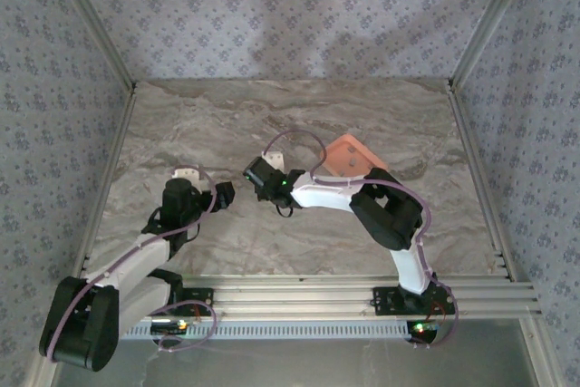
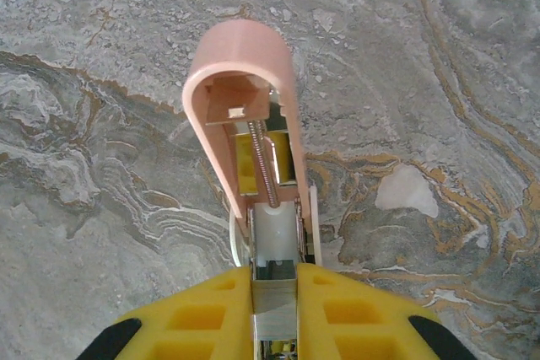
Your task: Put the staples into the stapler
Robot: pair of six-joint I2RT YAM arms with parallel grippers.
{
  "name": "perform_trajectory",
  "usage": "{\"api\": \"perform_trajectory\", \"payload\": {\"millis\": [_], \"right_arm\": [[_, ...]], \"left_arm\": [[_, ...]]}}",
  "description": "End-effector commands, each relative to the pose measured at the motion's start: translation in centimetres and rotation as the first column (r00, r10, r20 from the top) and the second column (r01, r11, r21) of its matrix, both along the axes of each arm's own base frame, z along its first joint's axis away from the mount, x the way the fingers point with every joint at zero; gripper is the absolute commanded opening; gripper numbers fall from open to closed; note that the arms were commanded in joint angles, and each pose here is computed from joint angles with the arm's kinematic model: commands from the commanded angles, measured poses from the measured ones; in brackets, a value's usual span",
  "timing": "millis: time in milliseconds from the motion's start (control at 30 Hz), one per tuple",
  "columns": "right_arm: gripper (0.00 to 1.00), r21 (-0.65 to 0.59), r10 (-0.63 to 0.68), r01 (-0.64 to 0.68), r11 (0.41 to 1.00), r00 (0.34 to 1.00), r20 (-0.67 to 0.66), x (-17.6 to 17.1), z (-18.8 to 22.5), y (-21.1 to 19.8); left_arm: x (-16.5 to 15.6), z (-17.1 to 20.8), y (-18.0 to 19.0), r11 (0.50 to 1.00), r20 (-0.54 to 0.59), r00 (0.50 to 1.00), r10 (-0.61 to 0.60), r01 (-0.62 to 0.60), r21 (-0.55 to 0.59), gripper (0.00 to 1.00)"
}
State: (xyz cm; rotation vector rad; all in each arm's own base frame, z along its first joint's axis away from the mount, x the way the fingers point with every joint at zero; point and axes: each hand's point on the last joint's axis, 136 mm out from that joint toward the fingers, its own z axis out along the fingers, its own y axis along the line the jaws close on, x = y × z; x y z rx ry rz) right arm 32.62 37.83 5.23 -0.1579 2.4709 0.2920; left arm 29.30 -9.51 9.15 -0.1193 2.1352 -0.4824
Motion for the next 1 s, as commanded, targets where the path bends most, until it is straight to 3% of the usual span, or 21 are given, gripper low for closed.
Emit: {"api": "perform_trajectory", "payload": {"millis": [0, 967], "right_arm": [[0.17, -0.002, 0.0, 0.0, 1.0, 0.999, 0.051, 0.3, 2.1, -0.7], [0.16, -0.059, 0.022, -0.024, 0.998, 0.999, -0.03, -0.3, -1.0, -1.3]], "left_arm": [[0.3, 0.4, 0.2, 1.0, 0.028, 1.0, -0.001, 0.0, 0.012, 0.98], [0.1, 0.4, 0.3, 1.0, 0.026, 1.0, -0.001, 0.001, 0.012, 0.98]]}}
